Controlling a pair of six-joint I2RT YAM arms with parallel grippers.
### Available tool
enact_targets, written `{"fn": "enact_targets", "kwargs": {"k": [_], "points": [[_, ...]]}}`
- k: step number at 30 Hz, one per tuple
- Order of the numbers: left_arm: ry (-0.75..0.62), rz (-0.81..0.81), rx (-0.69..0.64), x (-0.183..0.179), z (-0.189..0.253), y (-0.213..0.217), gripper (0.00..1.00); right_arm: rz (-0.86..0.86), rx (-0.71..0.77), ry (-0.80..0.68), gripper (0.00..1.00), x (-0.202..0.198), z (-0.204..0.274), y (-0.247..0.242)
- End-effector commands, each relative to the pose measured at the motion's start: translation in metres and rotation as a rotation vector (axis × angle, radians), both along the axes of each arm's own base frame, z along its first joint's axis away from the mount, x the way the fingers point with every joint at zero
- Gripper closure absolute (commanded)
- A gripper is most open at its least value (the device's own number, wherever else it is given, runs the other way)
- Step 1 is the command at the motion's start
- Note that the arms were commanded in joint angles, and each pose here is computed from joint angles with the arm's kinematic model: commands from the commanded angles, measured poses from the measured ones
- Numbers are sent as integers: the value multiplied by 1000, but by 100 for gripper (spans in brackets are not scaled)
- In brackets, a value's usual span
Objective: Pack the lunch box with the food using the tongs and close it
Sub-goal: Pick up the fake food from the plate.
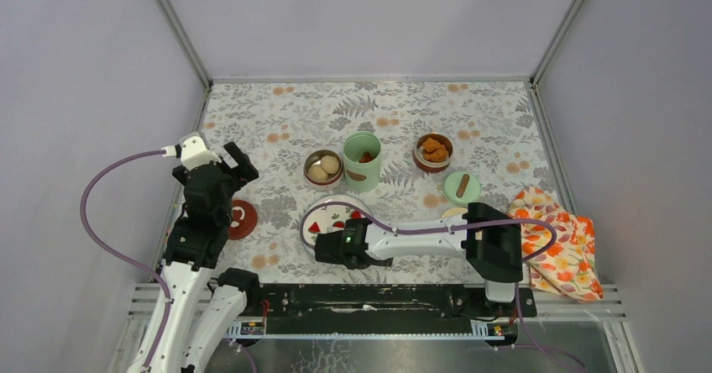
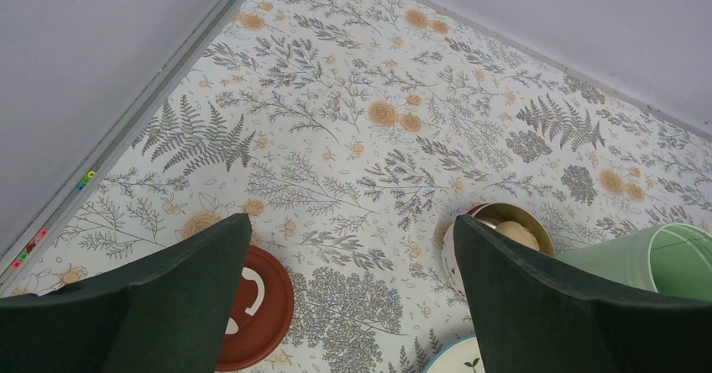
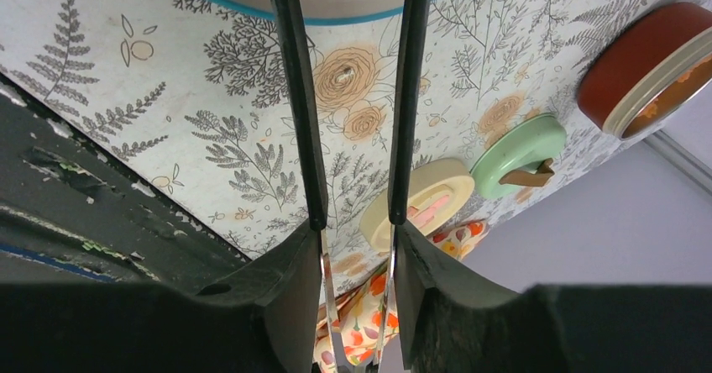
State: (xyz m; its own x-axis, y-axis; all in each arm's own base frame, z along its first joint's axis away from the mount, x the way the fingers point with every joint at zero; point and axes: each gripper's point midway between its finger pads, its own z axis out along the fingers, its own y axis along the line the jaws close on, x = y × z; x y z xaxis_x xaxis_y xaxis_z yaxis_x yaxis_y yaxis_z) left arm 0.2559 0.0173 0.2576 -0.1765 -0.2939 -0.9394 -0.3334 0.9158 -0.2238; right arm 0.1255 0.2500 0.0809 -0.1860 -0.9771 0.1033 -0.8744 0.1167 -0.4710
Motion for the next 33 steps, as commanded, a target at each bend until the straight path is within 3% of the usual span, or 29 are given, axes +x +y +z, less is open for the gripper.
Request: {"fn": "enact_targets", "kwargs": {"k": [1, 9, 22, 33], "points": [[-39, 11, -4, 2, 9, 3, 2, -7, 20, 16, 61, 6, 3, 9], [-39, 8, -5, 2, 9, 2, 2, -18, 95, -9, 78, 12, 26, 17], [-41, 5, -6, 2, 9, 2, 1, -35, 271, -129, 85, 29, 94, 28], [-43, 5, -6, 1, 10, 2, 2, -87, 432, -211, 86, 51, 148, 33]]}}
